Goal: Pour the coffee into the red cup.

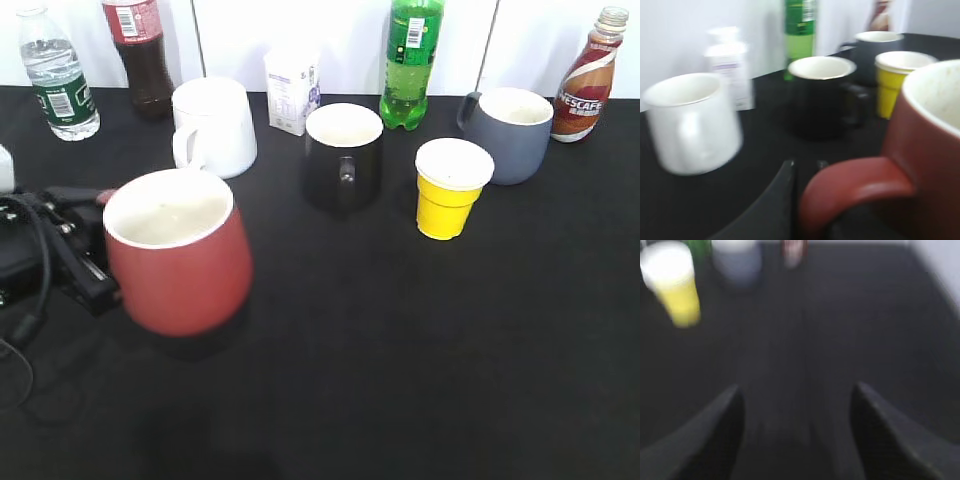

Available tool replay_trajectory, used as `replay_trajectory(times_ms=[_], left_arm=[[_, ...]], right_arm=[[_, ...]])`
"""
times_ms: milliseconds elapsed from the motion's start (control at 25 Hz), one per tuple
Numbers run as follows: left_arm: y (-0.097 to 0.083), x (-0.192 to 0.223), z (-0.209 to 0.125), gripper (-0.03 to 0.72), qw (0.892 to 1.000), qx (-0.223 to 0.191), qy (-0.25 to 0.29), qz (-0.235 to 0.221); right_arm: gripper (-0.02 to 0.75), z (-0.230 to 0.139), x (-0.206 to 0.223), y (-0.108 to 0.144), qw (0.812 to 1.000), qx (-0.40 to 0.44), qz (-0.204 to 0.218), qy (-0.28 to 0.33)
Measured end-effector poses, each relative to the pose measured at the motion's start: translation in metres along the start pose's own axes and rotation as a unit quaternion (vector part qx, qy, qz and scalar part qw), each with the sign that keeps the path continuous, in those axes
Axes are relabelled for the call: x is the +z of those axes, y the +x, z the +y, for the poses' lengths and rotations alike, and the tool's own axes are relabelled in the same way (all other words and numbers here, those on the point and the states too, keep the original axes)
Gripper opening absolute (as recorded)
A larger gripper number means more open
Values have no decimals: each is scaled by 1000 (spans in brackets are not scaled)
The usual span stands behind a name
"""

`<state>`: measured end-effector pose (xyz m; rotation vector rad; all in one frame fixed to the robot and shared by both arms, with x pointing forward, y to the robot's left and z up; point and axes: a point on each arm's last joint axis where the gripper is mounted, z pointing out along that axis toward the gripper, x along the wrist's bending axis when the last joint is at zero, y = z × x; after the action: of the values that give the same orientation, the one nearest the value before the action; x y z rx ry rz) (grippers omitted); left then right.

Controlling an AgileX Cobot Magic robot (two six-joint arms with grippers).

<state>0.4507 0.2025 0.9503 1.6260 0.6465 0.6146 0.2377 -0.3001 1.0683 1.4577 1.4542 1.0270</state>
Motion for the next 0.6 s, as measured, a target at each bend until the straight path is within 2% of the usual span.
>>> replay_trajectory(times_ms=[80,160,400,600], left_arm=[[0,0,0,71,1000,-1,-1,1],[0,0,0,71,1000,-1,-2,0],[0,0,2,71,1000,-2,-10,-1],[0,0,2,71,1000,-3,-10,0]], right_arm=[[487,25,12,0,997,-2,1,-73],[485,46,35,0,995,-13,-6,-95],[485,71,132,3,997,-23,3,-69],[484,54,212,6,1000,-10,10,-20]])
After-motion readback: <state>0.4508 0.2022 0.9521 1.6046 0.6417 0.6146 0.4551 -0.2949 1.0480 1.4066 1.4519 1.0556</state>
